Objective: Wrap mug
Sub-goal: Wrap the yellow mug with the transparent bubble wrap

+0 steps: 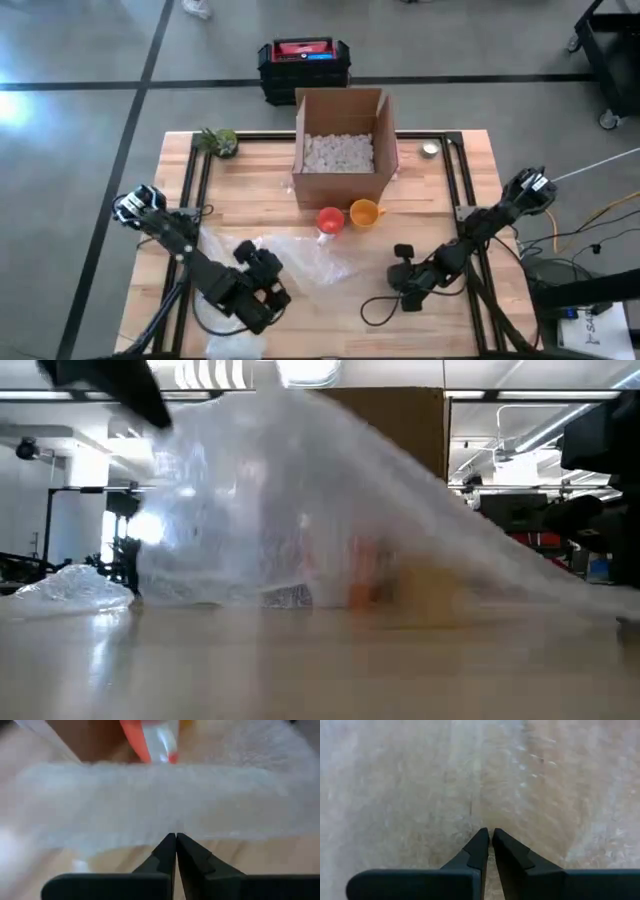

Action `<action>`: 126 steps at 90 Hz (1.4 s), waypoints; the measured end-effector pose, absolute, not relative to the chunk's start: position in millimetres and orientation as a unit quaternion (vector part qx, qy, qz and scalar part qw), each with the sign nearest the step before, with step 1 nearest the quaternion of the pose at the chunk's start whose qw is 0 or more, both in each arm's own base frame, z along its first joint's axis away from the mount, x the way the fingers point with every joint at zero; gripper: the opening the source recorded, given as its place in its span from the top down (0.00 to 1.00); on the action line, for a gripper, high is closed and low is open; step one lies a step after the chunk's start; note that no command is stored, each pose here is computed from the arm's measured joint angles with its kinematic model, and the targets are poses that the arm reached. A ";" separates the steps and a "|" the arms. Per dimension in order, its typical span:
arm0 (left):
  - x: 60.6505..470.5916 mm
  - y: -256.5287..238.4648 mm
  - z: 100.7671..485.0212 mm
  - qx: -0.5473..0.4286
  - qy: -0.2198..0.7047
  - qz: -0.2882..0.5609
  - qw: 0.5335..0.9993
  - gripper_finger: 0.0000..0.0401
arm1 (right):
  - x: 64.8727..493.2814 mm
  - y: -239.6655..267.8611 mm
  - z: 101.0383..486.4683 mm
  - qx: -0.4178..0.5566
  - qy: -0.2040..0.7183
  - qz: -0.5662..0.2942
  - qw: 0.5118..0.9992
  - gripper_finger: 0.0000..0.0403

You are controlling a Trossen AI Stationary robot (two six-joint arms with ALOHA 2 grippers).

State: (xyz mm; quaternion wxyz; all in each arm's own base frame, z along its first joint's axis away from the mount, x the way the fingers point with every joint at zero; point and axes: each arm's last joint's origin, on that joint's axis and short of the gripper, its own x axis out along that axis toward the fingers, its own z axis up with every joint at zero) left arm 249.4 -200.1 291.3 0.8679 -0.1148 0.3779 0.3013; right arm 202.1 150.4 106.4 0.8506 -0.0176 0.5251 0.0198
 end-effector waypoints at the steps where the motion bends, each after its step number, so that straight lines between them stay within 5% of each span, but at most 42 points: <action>1: 248.7 -200.4 295.6 -0.116 0.377 0.300 0.868 1.00 | 202.1 150.4 106.4 -0.018 0.525 0.020 0.851 0.95; 18: 246.7 -208.1 316.5 -0.190 0.441 0.255 0.839 1.00 | 202.2 150.4 106.0 -0.017 0.525 0.019 0.850 0.95; 48: 243.9 -213.4 230.5 -0.249 0.520 0.242 0.780 1.00 | 202.0 150.8 105.5 -0.019 0.525 0.019 0.850 0.95; 62: 218.8 -194.1 214.9 -0.191 0.585 0.333 0.714 1.00 | 202.0 150.7 105.5 -0.023 0.525 0.022 0.850 0.95; 74: 208.3 -188.6 197.8 -0.172 0.656 0.299 0.671 1.00 | 202.0 150.8 105.5 -0.025 0.526 0.023 0.850 0.95; 94: 220.6 -199.7 176.8 -0.226 0.610 0.177 0.738 1.00 | 202.0 150.8 105.5 -0.026 0.526 0.024 0.850 0.95; 126: 241.7 -220.0 205.0 -0.269 0.485 0.022 0.832 1.00 | 202.1 150.7 105.5 -0.026 0.525 0.024 0.850 0.95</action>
